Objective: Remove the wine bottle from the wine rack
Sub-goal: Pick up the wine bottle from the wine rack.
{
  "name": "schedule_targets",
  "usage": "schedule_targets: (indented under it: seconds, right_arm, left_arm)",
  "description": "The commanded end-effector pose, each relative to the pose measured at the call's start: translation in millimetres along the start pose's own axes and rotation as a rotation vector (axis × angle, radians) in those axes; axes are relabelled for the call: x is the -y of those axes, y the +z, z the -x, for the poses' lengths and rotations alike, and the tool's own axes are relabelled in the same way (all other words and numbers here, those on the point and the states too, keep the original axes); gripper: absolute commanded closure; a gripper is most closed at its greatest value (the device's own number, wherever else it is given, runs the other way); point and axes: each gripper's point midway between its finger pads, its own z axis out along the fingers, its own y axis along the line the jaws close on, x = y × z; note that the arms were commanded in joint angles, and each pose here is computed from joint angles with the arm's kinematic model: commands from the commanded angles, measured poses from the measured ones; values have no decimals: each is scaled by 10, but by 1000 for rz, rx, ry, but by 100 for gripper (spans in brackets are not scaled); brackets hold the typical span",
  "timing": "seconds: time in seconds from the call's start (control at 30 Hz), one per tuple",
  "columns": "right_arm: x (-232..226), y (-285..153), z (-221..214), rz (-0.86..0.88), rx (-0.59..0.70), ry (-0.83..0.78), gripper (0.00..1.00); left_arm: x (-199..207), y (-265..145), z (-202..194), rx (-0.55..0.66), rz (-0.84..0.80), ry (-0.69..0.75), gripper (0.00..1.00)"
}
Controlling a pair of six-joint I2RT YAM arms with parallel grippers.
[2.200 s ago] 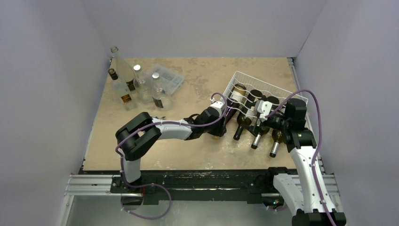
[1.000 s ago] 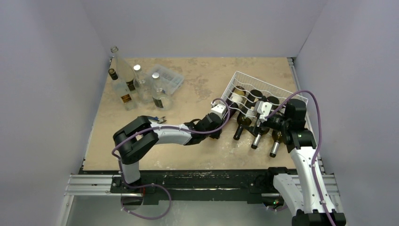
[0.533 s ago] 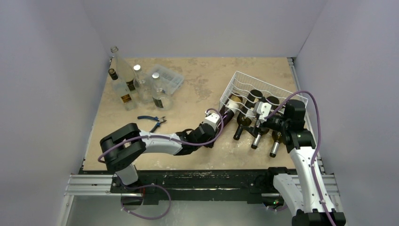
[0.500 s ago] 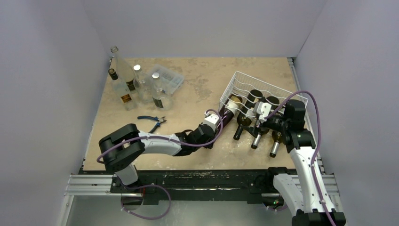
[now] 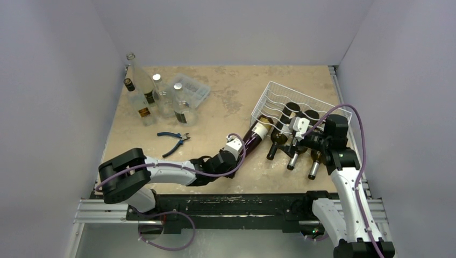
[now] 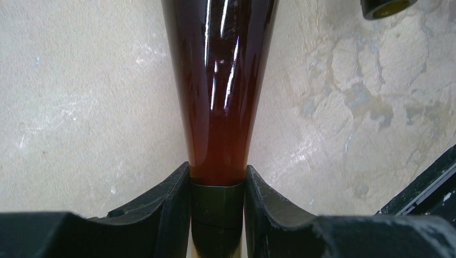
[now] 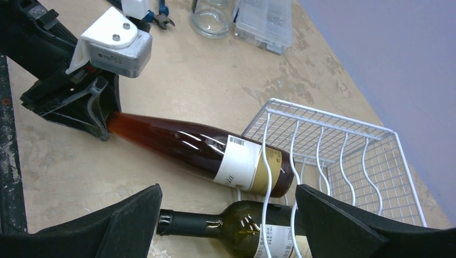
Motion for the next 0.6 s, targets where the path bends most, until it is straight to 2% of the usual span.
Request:
schedule_targets:
  seconds: [0.0,0.57]
  right_arm:
    - [4,-3,38,1,19,-29,1]
    - [41,-27,-7,-16,14,-18,1]
  left_arm:
    - [4,-118,148,78,11,-55,100]
    - [-2,-296,-88,57,41,-63,100]
